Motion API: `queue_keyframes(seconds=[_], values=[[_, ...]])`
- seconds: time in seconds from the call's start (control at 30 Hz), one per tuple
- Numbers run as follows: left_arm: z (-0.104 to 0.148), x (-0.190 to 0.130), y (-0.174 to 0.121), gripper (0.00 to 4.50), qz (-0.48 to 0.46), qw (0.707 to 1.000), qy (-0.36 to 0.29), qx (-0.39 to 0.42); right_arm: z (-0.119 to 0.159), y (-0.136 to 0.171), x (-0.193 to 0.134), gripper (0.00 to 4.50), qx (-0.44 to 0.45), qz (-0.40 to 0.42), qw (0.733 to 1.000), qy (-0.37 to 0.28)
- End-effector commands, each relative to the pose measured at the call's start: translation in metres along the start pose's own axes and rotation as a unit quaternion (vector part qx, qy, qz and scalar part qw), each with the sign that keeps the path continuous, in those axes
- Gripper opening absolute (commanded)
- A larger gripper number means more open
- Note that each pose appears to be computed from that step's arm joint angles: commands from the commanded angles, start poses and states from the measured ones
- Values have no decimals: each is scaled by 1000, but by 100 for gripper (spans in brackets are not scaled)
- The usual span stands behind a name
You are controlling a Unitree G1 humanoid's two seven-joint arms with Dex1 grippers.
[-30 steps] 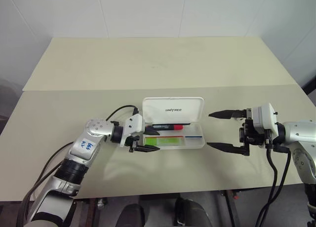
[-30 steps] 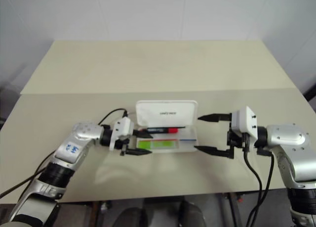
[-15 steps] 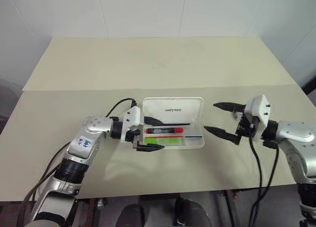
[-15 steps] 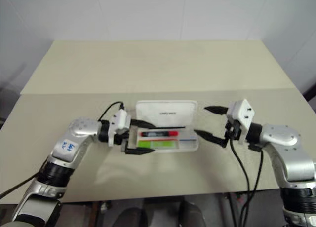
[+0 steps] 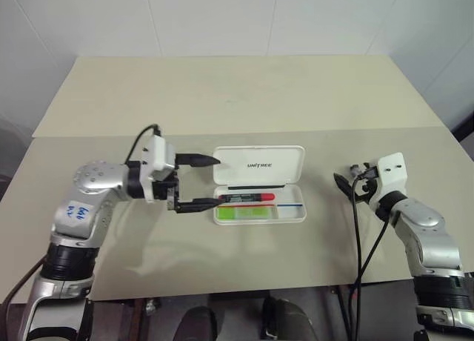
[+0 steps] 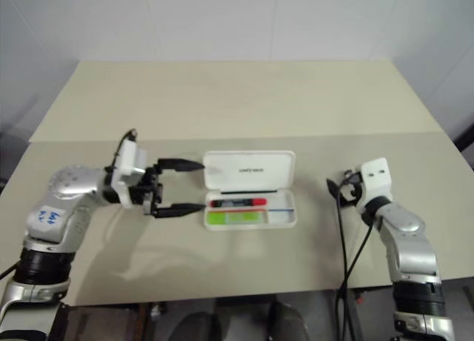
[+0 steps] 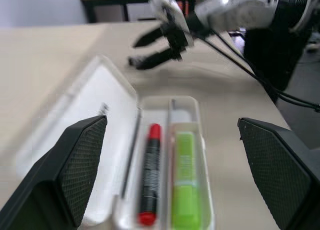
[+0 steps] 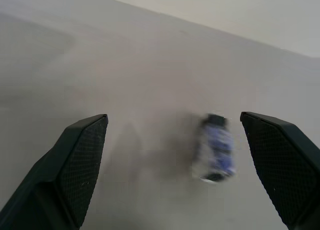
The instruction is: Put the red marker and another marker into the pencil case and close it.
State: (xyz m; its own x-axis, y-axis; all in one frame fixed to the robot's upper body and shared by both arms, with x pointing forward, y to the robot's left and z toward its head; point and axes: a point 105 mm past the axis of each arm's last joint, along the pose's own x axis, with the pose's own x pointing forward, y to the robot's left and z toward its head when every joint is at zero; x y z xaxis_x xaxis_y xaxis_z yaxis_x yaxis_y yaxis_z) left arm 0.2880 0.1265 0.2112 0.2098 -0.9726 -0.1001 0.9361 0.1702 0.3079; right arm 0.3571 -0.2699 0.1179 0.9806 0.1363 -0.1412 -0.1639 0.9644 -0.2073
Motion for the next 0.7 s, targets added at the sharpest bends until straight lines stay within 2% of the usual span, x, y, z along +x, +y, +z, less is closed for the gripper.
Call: queue_keyframes(seconds=[0.03,0.2,0.3,0.6,0.63,0.7], values=[[25,-5,2,449,8,999,-18,32,8,-21,1,450,0,-41,999,-22],[34,-10,6,449,25,999,-16,39,-4,-24,17,450,47,-46,998,-11],[35,-11,7,450,30,999,-13,42,-9,-21,26,390,60,-40,997,-2],[39,-11,7,450,40,998,-12,50,-12,-13,33,55,47,-23,999,1],[39,-11,6,450,41,998,-11,50,-11,-12,32,40,41,-21,999,-1],[38,-10,6,450,41,998,-11,50,-8,-11,32,40,32,-14,999,-8]])
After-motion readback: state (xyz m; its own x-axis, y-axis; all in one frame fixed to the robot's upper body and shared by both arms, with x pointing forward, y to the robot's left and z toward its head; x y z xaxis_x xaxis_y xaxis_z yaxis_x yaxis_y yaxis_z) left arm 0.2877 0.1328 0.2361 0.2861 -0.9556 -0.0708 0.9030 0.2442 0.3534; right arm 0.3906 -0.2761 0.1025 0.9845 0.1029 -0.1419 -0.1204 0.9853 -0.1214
